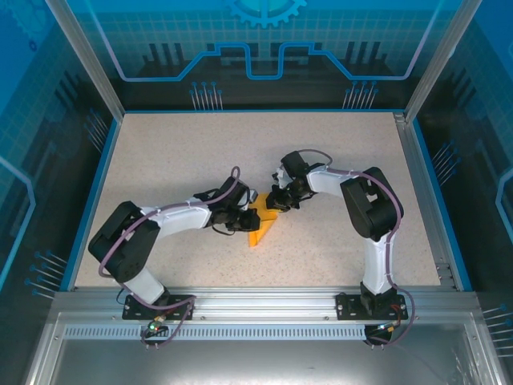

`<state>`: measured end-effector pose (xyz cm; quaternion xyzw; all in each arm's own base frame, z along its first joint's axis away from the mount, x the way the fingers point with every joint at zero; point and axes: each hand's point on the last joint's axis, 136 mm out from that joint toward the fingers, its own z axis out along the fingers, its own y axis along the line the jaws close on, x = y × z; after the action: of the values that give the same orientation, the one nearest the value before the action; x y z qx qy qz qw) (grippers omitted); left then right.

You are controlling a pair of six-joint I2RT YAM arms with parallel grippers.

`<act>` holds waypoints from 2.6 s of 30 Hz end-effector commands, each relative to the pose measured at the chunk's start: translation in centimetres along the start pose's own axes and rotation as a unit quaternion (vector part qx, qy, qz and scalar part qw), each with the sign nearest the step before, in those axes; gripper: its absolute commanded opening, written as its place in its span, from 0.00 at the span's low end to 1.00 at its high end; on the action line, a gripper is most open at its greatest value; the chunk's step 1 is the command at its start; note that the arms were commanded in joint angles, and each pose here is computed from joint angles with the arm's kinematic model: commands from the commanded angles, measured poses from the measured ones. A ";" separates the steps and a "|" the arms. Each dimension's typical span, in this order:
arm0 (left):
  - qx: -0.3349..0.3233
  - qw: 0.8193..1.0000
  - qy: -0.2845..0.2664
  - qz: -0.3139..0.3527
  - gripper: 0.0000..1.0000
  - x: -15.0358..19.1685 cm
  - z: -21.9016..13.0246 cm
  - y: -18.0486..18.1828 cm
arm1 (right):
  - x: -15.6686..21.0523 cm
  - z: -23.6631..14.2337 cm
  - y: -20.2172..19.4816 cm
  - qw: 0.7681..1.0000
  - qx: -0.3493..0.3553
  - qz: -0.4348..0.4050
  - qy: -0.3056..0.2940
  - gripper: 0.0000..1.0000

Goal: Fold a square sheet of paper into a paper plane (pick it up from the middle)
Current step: Third fold the triangle at the center of the table.

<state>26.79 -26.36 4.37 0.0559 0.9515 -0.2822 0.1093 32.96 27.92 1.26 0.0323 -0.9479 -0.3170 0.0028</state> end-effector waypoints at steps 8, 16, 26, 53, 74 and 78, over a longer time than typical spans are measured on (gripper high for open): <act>-0.043 0.999 0.002 0.004 0.10 -1.3 0.1 1.7 | 1.6 0.9 -1.4 0.999 0.037 0.012 0.028 0.14; -0.079 0.997 0.001 0.004 0.10 -1.3 -0.2 2.9 | 1.7 1.0 -1.5 0.999 0.042 0.015 0.029 0.14; -0.094 0.996 0.004 0.014 0.11 -1.7 0.1 3.2 | 1.8 0.8 -1.6 0.998 0.047 0.016 0.025 0.15; -0.103 0.994 0.017 0.024 0.11 -1.5 0.8 3.8 | -1.5 -1.1 2.2 1.000 0.013 -0.008 -0.018 0.17; -0.099 0.995 0.004 0.019 0.12 -1.7 0.1 3.5 | -0.2 1.0 -1.6 0.997 0.077 0.010 0.014 0.15; -0.102 0.995 0.011 0.015 0.12 -1.4 0.5 3.8 | -0.2 1.1 -1.5 0.997 0.077 0.010 0.015 0.15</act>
<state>28.90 -24.07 2.71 0.0676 0.9729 -0.1900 0.1132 34.50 28.02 1.34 0.0285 -0.9610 -0.2748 -0.0117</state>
